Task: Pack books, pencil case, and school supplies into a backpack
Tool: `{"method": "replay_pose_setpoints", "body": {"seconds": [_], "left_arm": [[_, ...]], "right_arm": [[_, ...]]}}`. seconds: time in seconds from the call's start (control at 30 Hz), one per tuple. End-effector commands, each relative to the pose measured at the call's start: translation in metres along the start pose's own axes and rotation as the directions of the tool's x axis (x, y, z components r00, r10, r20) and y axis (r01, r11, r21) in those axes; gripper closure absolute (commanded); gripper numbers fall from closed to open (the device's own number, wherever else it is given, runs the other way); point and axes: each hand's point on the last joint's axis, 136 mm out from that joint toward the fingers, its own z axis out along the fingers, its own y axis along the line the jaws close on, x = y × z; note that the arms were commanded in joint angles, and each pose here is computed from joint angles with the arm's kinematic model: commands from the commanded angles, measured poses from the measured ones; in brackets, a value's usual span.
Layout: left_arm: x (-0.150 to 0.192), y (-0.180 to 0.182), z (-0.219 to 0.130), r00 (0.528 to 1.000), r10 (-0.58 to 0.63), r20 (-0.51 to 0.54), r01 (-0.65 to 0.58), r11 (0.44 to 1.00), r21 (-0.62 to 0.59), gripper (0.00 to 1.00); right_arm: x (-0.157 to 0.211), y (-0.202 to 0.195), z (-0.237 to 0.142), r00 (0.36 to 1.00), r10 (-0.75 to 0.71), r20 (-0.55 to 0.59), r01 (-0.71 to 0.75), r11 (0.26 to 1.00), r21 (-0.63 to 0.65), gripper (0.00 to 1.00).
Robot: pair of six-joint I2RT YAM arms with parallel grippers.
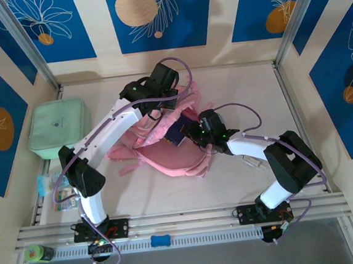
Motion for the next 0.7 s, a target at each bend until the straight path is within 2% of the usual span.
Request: {"method": "replay_pose_setpoints", "body": {"seconds": [0.0, 0.13, 0.23, 0.33, 0.4, 0.5, 0.67], "left_arm": [[-0.034, 0.001, -0.018, 0.987, -0.086, 0.138, 0.083, 0.996, 0.025, 1.00], [-0.033, 0.002, -0.015, 0.986, -0.097, 0.137, 0.093, 0.995, 0.031, 1.00], [-0.032, 0.001, -0.014, 0.986, -0.104, 0.133, 0.100, 0.994, 0.042, 1.00], [-0.031, 0.004, -0.012, 0.985, -0.110, 0.129, 0.107, 0.994, 0.029, 1.00], [-0.029, 0.003, -0.009, 0.985, -0.116, 0.126, 0.112, 0.993, 0.038, 1.00], [-0.023, 0.003, -0.001, 0.987, -0.118, 0.105, 0.115, 0.993, 0.039, 0.99], [-0.006, -0.004, 0.016, 0.988, -0.138, 0.062, 0.133, 0.988, 0.080, 0.97]], "right_arm": [[0.017, -0.003, 0.005, 0.992, 0.015, -0.127, -0.013, 1.000, 0.017, 0.70], [0.014, 0.013, 0.022, 0.992, -0.017, -0.125, 0.006, 0.997, -0.081, 0.73], [0.008, 0.015, 0.029, 0.989, -0.028, -0.143, 0.020, 0.998, -0.058, 0.74], [0.008, 0.032, 0.026, 0.985, -0.099, -0.141, 0.072, 0.980, -0.184, 0.73], [0.008, 0.037, 0.017, 0.982, -0.130, -0.135, 0.094, 0.964, -0.247, 0.72], [0.006, 0.031, -0.003, 0.978, -0.152, -0.145, 0.108, 0.956, -0.274, 0.69], [-0.009, 0.006, -0.060, 0.986, -0.161, -0.040, 0.152, 0.972, -0.181, 0.58]]}}
